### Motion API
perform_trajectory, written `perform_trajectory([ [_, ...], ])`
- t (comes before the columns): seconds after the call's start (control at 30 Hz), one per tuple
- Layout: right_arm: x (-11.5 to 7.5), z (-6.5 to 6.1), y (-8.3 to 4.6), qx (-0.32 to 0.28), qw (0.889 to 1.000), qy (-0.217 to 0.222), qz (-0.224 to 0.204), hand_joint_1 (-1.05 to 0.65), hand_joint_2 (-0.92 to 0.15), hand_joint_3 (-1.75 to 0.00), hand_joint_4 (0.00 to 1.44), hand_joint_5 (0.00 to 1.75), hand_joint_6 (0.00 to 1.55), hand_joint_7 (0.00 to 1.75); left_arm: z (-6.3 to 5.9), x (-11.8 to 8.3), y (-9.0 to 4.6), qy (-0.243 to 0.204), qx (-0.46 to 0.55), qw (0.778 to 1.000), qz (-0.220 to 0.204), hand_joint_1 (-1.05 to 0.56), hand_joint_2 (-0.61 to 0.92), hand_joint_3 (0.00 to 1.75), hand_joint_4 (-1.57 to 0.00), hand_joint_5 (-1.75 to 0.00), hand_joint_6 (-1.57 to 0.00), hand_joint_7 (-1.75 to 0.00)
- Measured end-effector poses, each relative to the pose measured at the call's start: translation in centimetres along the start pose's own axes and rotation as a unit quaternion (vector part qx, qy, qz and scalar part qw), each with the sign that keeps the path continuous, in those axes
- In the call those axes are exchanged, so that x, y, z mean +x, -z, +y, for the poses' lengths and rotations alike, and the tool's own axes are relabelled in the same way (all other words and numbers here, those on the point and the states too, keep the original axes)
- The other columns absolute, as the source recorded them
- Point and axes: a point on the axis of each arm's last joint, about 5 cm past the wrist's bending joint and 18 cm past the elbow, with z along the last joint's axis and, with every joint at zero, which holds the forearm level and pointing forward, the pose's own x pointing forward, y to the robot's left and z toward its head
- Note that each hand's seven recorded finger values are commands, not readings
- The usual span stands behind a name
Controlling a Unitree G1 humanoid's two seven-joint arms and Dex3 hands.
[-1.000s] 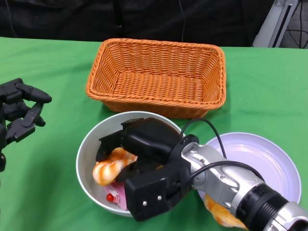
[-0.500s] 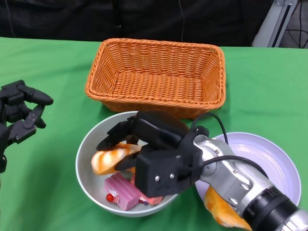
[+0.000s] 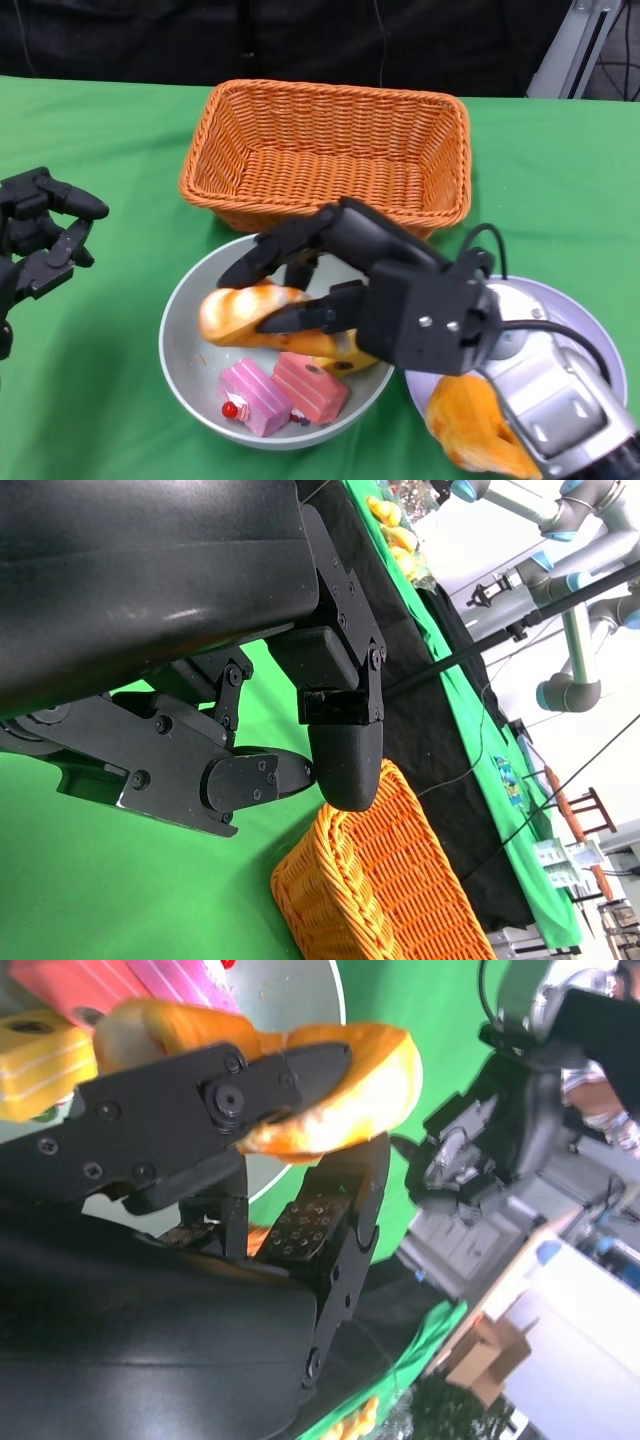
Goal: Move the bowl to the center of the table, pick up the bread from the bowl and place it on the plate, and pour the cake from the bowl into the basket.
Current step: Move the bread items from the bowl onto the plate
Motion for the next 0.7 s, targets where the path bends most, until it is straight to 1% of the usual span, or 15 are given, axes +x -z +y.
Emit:
perform_trajectory([
  [0.07,-0.7,-0.5,-0.1,0.013,1.000,0.011,-0.003,-0.12,-0.73,-0.58,0.81,1.74,0.87,0.99,0.0,0.0,0.0,0.000,0.001,1.000,0.000,-0.09,0.81,0.51,-0.86,-1.44,-0.87,-1.02],
  [0.13,-1.5,-1.0,-0.3,0.023,0.999,0.022,-0.007,-0.12,-0.70,-0.63,0.81,1.75,0.85,1.04,0.1,0.0,0.0,0.000,0.001,1.000,0.000,-0.10,0.81,0.51,-0.86,-1.44,-0.87,-1.03],
  [0.27,-3.2,-2.2,-0.4,0.027,0.998,0.053,-0.005,-0.11,-0.70,-0.66,0.78,1.75,0.83,1.07,0.2,0.0,0.1,-0.001,0.002,1.000,0.005,-0.11,0.81,0.51,-0.86,-1.45,-0.86,-1.04],
  [0.4,-4.8,-2.9,-0.1,0.029,0.997,0.078,0.001,-0.10,-0.69,-0.66,0.77,1.73,0.83,1.06,0.3,-0.1,0.1,0.000,0.003,1.000,0.006,-0.10,0.81,0.51,-0.86,-1.45,-0.86,-1.06],
  [0.43,-5.3,-3.1,0.0,0.030,0.996,0.089,0.004,-0.10,-0.69,-0.66,0.78,1.70,0.83,1.05,0.3,0.0,0.1,0.000,0.003,1.000,0.006,-0.10,0.81,0.51,-0.86,-1.45,-0.86,-1.06],
  [0.5,-6.6,-3.6,0.4,0.026,0.992,0.123,0.008,-0.10,-0.69,-0.66,0.79,1.53,0.82,1.03,0.3,0.0,0.1,-0.001,0.003,1.000,0.007,-0.09,0.81,0.52,-0.85,-1.45,-0.85,-1.06],
  [0.6,-8.4,-4.4,1.0,0.003,0.986,0.163,0.026,-0.08,-0.68,-0.66,0.81,1.36,0.82,1.02,0.6,0.0,0.2,-0.004,0.005,1.000,0.009,-0.09,0.81,0.52,-0.85,-1.45,-0.86,-1.07],
  [0.63,-8.8,-4.6,1.1,-0.004,0.985,0.170,0.029,-0.08,-0.68,-0.66,0.82,1.32,0.82,1.02,0.7,0.0,0.2,-0.004,0.006,1.000,0.010,-0.09,0.80,0.52,-0.85,-1.44,-0.86,-1.07],
  [0.67,-9.1,-4.7,1.2,-0.011,0.984,0.176,0.033,-0.03,-0.63,-0.78,0.80,1.34,0.79,1.10,0.8,0.0,0.2,-0.005,0.007,1.000,0.011,-0.09,0.80,0.52,-0.85,-1.44,-0.86,-1.06],
  [0.7,-9.3,-4.8,1.3,-0.017,0.983,0.181,0.034,-0.04,-0.63,-0.76,0.81,1.31,0.79,1.07,0.8,0.0,0.2,-0.005,0.007,1.000,0.012,-0.09,0.80,0.52,-0.86,-1.44,-0.86,-1.06],
])
